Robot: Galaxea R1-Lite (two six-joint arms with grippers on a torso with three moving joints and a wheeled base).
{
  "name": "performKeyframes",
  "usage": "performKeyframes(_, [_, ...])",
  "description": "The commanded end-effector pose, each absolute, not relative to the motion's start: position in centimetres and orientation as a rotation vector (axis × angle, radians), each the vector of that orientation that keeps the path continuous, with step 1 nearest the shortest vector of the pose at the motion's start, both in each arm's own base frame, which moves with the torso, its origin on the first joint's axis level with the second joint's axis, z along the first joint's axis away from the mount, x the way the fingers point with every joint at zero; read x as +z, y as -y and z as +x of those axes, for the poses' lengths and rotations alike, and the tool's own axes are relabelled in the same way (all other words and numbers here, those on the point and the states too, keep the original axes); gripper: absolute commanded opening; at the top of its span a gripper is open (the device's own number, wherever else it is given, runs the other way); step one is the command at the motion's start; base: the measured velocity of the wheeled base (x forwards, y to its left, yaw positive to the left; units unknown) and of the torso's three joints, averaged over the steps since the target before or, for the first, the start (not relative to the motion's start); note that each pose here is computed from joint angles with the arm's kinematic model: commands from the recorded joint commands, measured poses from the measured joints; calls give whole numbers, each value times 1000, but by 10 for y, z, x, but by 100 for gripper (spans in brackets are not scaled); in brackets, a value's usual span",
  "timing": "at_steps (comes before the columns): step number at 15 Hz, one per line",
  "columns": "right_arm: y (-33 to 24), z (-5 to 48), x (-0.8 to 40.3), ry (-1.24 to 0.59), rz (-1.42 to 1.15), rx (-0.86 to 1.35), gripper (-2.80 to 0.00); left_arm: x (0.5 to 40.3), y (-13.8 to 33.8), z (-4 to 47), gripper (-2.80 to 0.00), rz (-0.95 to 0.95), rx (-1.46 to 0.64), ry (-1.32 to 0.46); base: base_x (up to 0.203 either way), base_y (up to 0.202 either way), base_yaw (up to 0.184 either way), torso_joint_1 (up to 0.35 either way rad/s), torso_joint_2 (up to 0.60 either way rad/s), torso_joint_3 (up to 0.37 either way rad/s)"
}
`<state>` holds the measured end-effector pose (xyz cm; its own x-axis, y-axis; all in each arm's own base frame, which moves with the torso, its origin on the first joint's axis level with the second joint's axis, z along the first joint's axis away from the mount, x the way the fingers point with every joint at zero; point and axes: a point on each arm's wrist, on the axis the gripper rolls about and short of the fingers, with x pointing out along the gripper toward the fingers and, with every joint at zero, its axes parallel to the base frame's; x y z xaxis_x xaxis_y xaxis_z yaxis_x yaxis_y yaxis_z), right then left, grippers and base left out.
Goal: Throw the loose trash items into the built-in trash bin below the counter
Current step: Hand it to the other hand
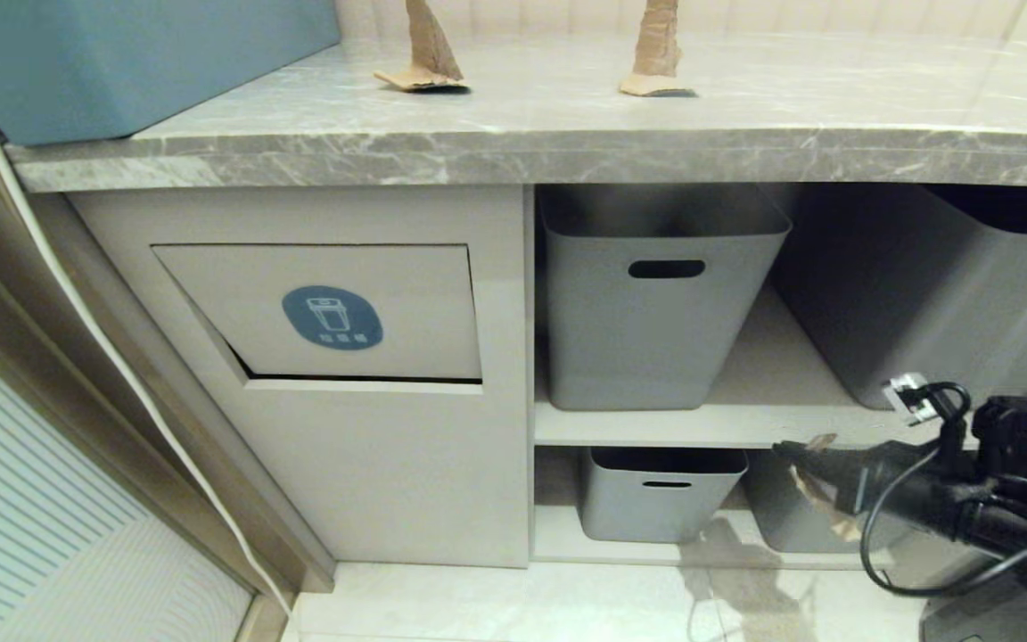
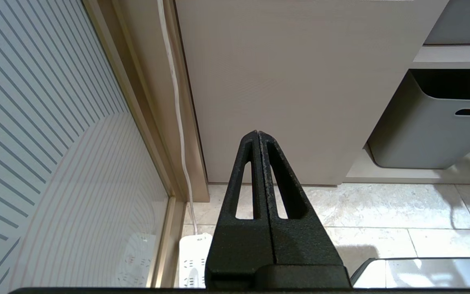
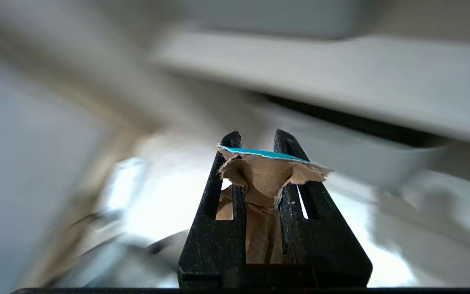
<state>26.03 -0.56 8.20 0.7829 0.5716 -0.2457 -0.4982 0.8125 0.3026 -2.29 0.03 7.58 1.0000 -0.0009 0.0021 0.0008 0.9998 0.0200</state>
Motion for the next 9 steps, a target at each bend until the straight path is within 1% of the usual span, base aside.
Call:
performKeyframes(1, [0,214,102,-260,228,741,-280,76,0,-23,-280,20,0,2,0,0,0,0,0,0])
performKeyframes(4, [-10,167,125,-181,260,924,-280,76,0,-23,-280,20,0,2,0,0,0,0,0,0])
performKeyframes(6, [-26,148,140,-175,320,1064,-280,76,0,-23,-280,20,0,2,0,0,0,0,0,0])
performKeyframes(7, [-35,146,142,-184,332,1117,-280,76,0,-23,-280,20,0,3,0,0,0,0,0,0])
performKeyframes(9, [-55,159,146,-191,342,1152,-280,76,0,-23,-280,20,0,2,0,0,0,0,0,0])
